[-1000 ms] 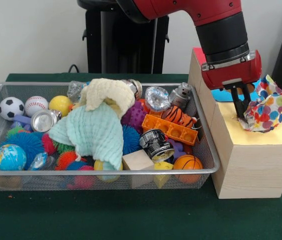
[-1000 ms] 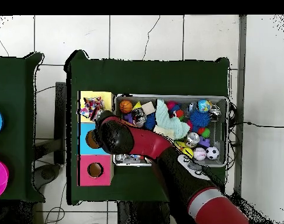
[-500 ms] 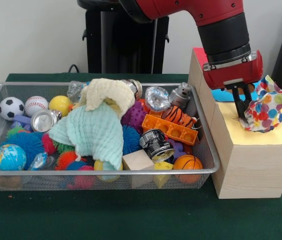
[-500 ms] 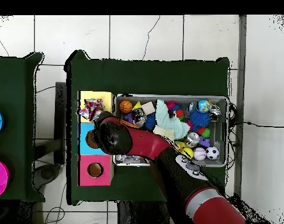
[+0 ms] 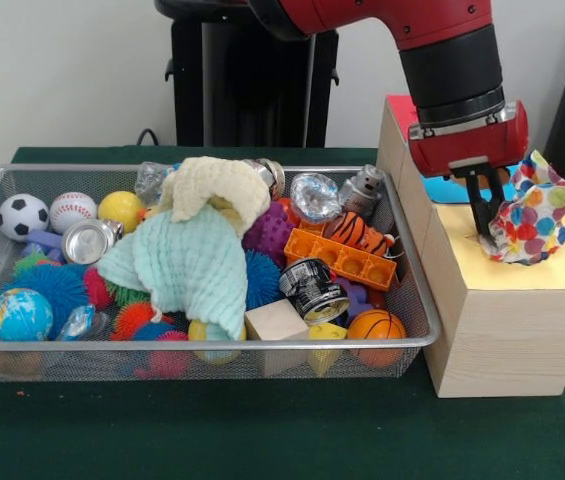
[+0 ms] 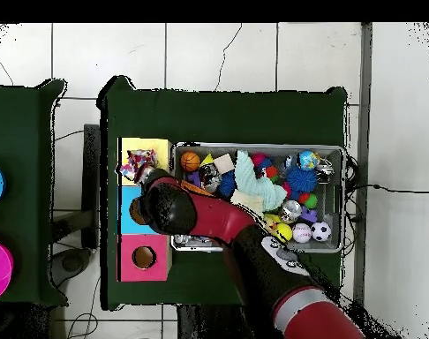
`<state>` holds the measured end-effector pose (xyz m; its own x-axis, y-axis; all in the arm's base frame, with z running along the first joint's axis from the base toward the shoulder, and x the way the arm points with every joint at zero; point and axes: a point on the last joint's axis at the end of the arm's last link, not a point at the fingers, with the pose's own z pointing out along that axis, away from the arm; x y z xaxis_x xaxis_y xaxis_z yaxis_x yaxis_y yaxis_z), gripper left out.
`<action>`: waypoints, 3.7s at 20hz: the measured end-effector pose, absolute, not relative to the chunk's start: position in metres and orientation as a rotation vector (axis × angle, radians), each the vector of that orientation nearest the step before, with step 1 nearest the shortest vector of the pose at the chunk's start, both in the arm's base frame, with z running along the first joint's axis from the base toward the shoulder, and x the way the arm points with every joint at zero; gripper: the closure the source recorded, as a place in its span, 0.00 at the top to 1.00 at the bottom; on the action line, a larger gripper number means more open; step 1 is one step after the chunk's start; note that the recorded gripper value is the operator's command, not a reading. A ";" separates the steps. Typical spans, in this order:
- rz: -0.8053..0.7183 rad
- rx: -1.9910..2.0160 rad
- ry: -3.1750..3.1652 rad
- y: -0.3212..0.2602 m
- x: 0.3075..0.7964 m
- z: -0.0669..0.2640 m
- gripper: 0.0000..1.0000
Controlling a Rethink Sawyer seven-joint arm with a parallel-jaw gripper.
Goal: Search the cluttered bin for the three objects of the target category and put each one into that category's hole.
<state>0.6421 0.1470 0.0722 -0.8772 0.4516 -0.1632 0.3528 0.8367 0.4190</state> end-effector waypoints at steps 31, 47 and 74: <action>0.367 0.652 2.903 0.106 0.606 0.081 0.00; 0.259 0.654 2.946 0.080 0.593 0.141 0.00; 0.581 0.576 2.692 0.112 0.669 0.178 0.00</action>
